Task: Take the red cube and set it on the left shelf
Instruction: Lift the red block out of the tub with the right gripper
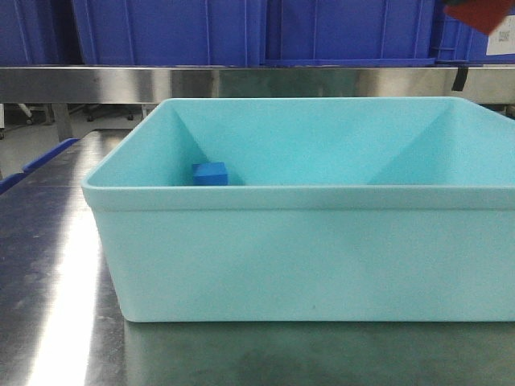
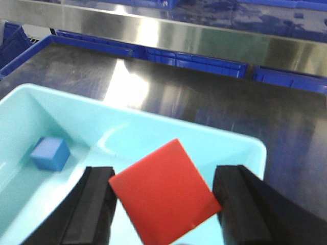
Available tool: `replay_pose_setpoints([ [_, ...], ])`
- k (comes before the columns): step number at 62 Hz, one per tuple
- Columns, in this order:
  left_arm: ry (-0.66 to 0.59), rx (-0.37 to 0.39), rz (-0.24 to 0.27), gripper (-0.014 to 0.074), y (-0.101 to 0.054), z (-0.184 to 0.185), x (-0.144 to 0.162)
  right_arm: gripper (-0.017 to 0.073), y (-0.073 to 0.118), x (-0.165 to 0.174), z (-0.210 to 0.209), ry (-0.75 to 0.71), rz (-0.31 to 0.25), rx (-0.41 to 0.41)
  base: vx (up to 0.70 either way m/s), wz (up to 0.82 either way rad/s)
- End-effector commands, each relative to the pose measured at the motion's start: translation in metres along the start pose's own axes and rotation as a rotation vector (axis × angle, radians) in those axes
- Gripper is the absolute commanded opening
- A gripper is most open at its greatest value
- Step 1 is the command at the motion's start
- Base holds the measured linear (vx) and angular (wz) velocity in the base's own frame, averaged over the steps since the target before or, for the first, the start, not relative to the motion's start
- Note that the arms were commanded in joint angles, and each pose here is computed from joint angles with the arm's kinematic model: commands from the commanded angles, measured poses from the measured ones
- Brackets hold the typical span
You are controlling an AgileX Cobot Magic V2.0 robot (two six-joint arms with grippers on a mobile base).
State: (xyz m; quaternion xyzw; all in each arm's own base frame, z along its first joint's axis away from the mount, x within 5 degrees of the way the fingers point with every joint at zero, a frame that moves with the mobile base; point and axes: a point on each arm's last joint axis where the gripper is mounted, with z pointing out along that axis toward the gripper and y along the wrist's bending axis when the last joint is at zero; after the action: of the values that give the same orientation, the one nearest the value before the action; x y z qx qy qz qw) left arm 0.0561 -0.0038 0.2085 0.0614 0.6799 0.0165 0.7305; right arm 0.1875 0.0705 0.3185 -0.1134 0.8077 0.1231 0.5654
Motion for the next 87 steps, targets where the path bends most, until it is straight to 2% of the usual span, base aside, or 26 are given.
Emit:
replay_pose_setpoints([
  [1, -0.050, -0.007, -0.009, 0.0106, 0.000, 0.001, 0.001, 0.0058, 0.000, -0.009, -0.017, -0.158, -0.010, -0.012, 0.00, 0.00],
  [13, -0.050, -0.007, -0.009, 0.0106, 0.000, 0.001, 0.001, 0.0058, -0.004, 0.018, -0.038, -0.207, -0.007, -0.004, 0.00, 0.00],
  [33, -0.050, -0.007, -0.009, 0.0106, 0.000, 0.001, 0.001, 0.0058, -0.024, 0.037, -0.063, -0.261, 0.023, 0.132, 0.00, 0.00],
  [87, -0.050, -0.007, -0.009, 0.0106, 0.000, 0.001, 0.001, 0.0058, -0.024, 0.037, -0.065, -0.271, 0.022, 0.133, 0.00, 0.02],
])
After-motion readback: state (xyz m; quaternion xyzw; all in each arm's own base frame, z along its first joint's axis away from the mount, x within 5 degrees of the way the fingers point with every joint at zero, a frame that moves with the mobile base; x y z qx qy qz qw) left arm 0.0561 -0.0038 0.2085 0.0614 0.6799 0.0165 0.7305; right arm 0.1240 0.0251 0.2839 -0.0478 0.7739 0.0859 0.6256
